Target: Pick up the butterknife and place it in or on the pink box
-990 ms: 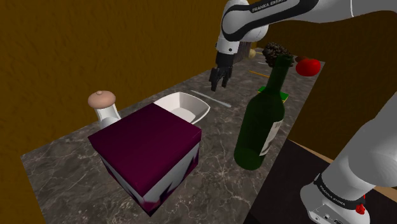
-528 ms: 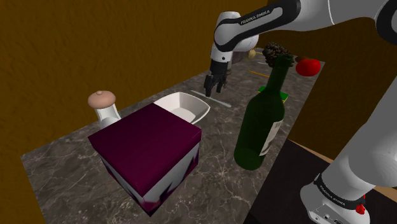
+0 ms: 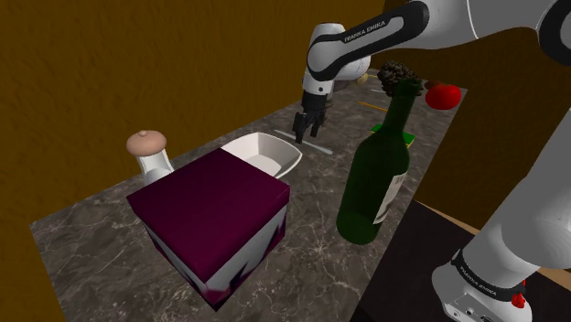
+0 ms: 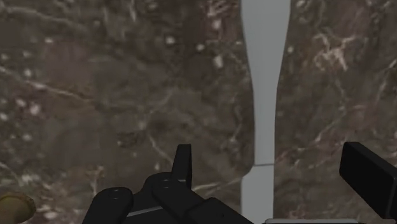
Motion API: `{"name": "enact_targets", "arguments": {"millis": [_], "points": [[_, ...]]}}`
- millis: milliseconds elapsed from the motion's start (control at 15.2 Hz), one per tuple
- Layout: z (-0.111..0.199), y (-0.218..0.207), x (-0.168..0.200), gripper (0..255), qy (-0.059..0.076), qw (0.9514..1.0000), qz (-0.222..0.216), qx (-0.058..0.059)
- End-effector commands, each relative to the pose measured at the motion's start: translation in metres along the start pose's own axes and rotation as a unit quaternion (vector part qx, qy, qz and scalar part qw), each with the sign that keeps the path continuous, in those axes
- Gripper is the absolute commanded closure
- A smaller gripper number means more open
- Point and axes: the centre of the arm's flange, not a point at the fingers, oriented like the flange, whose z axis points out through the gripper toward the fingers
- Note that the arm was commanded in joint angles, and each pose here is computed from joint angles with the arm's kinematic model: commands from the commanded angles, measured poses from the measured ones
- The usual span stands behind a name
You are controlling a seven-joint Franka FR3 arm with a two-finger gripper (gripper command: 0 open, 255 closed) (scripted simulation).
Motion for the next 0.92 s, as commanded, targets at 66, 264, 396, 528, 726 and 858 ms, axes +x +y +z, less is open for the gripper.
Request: {"name": "enact_targets", "arguments": {"millis": [66, 264, 396, 528, 726, 858], "points": [[0.0, 0.0, 0.0, 255, 0.0, 1.0, 0.0, 0.0], [-0.001, 0.0, 0.001, 255, 0.0, 1.0, 0.0, 0.0], [-0.001, 0.0, 0.002, 255, 0.0, 1.0, 0.0, 0.0], [-0.001, 0.0, 0.001, 255, 0.0, 1.0, 0.0, 0.0], [-0.005, -0.001, 0.0, 255, 0.0, 1.0, 0.0, 0.0], [-0.016, -0.003, 0.0, 255, 0.0, 1.0, 0.0, 0.0]]}}
